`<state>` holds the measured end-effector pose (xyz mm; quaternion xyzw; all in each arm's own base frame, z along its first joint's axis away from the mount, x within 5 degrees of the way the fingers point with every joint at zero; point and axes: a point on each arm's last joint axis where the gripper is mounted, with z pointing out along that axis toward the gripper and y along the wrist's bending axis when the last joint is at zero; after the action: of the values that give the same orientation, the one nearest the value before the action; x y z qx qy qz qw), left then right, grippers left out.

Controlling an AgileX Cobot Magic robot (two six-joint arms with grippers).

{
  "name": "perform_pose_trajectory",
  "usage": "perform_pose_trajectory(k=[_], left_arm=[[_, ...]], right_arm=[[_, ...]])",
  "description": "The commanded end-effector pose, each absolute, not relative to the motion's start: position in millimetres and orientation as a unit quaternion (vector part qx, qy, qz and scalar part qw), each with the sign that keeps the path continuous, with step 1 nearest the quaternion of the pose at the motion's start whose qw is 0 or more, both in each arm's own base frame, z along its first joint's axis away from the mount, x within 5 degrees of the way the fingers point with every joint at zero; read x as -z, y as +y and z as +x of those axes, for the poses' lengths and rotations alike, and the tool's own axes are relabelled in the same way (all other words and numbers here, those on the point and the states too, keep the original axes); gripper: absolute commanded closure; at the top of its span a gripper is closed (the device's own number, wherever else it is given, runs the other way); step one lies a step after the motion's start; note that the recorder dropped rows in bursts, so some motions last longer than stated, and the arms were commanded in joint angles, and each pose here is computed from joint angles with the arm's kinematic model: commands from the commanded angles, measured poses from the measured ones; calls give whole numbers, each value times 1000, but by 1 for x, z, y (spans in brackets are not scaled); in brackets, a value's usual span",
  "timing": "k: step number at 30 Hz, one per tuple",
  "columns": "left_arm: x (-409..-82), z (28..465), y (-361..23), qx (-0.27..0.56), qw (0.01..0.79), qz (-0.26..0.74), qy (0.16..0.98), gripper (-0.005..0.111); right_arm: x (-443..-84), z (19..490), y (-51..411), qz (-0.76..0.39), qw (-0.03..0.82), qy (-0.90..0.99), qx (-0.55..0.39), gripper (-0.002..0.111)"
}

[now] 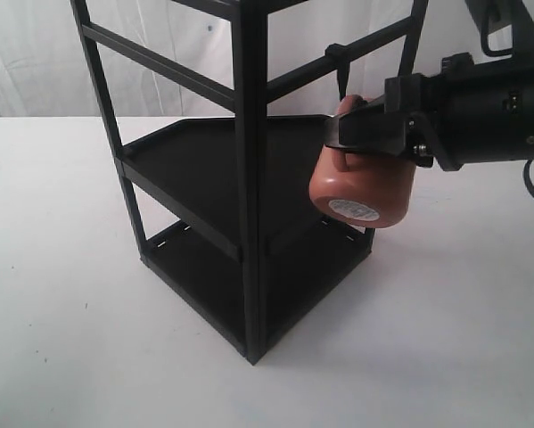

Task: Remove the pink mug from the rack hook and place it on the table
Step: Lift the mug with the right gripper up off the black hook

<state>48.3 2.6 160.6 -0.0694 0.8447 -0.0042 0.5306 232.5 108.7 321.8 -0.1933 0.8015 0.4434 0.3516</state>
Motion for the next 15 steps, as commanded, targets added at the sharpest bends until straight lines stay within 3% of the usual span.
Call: perform_pose_trajectory(k=[1,15], left_arm=[[-158,48,2,7,526,-67,848,107],[-158,48,2,7,526,-67,848,107]], right_arm=[[-326,230,109,-204,357,794,-447,108],[-336,218,104,-222,377,799,-412,108]])
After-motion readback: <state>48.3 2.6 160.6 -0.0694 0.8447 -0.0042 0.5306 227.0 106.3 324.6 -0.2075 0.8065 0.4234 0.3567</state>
